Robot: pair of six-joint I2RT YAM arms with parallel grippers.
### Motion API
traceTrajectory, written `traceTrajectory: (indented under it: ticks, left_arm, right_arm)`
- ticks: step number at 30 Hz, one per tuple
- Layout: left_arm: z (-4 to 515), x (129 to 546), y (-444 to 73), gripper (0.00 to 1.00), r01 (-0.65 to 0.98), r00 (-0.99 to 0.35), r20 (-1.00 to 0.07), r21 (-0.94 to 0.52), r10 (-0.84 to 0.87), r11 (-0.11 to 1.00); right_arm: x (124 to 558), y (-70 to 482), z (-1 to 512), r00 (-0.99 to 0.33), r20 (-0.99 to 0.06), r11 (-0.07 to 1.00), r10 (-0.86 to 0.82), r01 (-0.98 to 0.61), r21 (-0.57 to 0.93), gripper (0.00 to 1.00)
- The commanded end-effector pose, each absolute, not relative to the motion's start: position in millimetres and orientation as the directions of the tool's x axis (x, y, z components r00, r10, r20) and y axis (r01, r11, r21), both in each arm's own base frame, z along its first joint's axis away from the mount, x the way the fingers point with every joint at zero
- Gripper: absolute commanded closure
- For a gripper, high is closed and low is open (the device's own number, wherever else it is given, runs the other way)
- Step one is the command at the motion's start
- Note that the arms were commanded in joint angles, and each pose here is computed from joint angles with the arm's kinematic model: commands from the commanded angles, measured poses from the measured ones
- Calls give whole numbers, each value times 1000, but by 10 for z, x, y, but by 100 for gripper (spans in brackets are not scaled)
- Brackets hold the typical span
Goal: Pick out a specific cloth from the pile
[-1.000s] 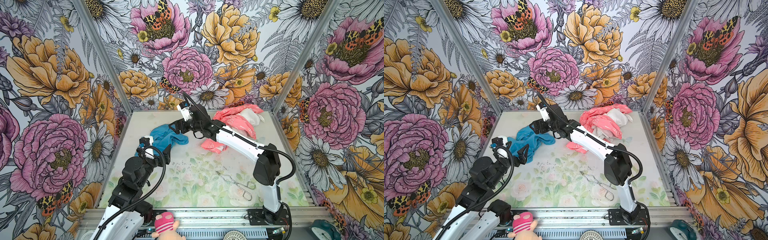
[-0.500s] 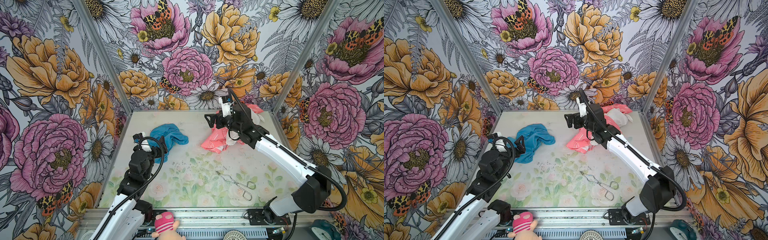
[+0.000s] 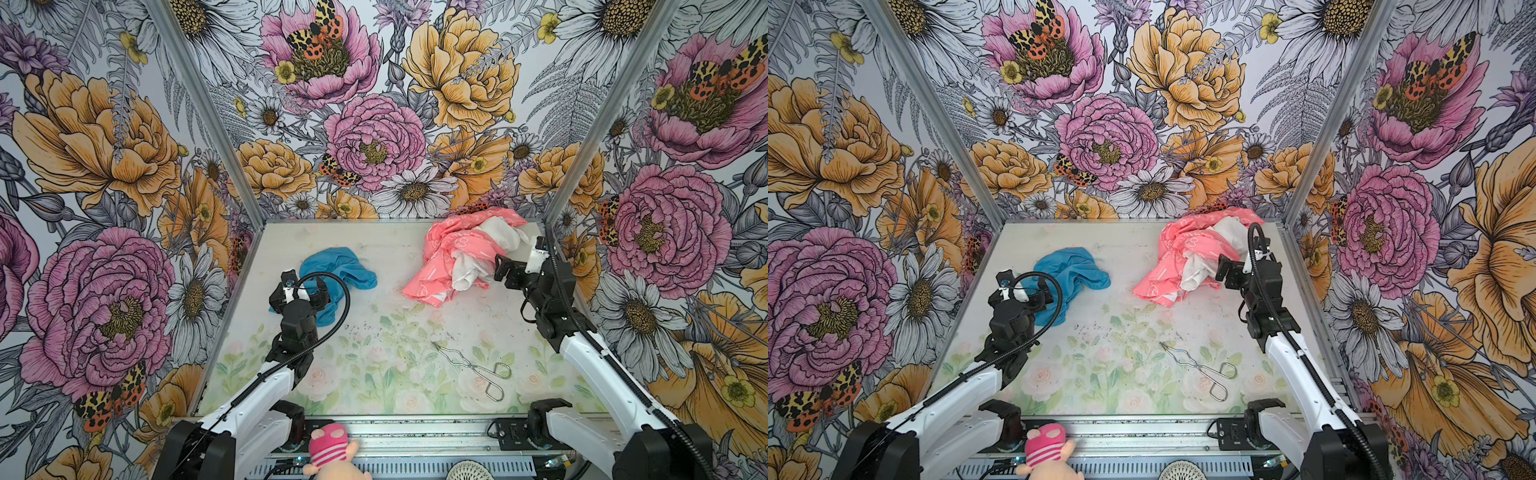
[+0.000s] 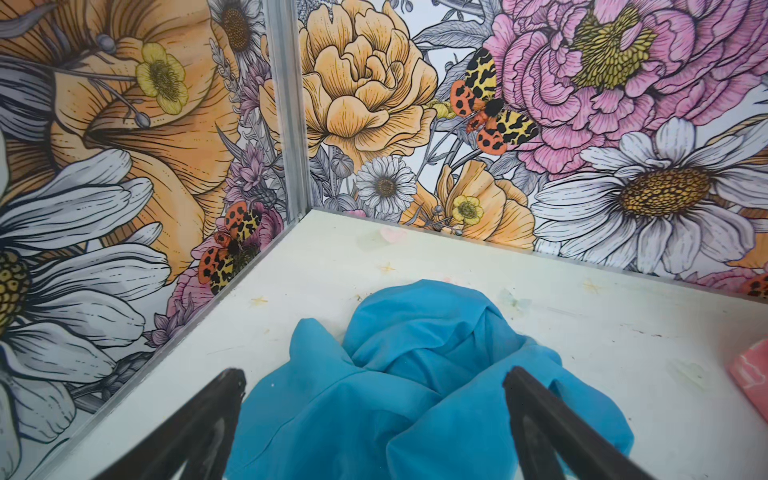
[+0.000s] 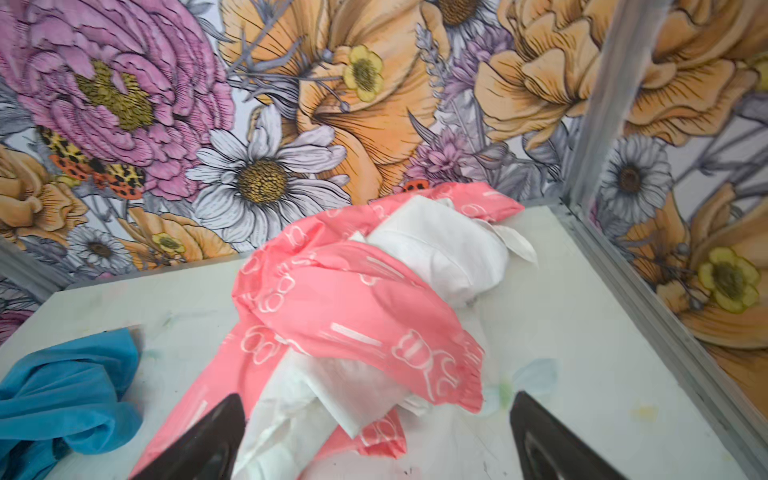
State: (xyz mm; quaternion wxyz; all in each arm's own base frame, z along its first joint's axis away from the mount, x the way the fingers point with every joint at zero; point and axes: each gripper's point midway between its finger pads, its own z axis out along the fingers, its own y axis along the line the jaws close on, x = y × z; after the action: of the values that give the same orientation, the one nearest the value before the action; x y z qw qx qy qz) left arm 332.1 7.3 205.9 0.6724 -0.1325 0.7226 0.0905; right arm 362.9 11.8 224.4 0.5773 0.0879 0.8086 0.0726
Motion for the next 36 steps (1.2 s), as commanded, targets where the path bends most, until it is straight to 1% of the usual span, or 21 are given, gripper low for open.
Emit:
traceTrajectory:
  ticks: [1, 5, 9, 12, 18, 24, 25, 27, 31, 36]
  left_arm:
    - [2218, 3293, 269, 1, -367, 36, -999, -48, -38, 929]
    - [2067, 3287, 445, 1, -383, 40, -998, -59, -47, 922]
    - [1935, 3318, 491, 1, -364, 43, -998, -61, -49, 929]
    - [1817, 3389, 457, 1, -335, 22, -999, -53, -49, 941]
    - [1671, 3497, 400, 1, -278, 37, -998, -65, -57, 958]
    - [1525, 3580, 317, 1, -224, 46, -998, -60, -51, 973]
    - [1503, 3596, 306, 1, -219, 40, -998, -57, -49, 974]
    - [1467, 3641, 312, 1, -224, 29, -999, -52, -46, 973]
    - [1438, 3710, 317, 1, -226, -9, -999, -44, -47, 973]
    - [1331, 3959, 327, 1, -240, -136, -989, -16, -50, 971]
  right_arm:
    - [3604, -203, 2228, -216, -933, 954, 287, 155, 257, 0]
    - [3588, -462, 1917, -223, -934, 944, 279, 241, 225, 1]
    - [3634, -552, 1699, -228, -945, 949, 236, 261, 174, 0]
    - [3696, -531, 1550, -227, -955, 963, 191, 233, 138, 1]
    - [3780, -476, 1411, -181, -977, 981, 110, 175, 78, 1]
    - [3842, -357, 1231, -152, -985, 993, 83, 96, 68, 1]
    - [3838, -337, 1239, -141, -987, 994, 84, 84, 72, 1]
    - [3847, -345, 1197, -175, -981, 993, 86, 91, 71, 0]
    - [3922, -296, 1182, -200, -977, 996, 77, 57, 67, 0]
    - [3984, -254, 1155, -236, -969, 997, 70, 33, 64, 1]
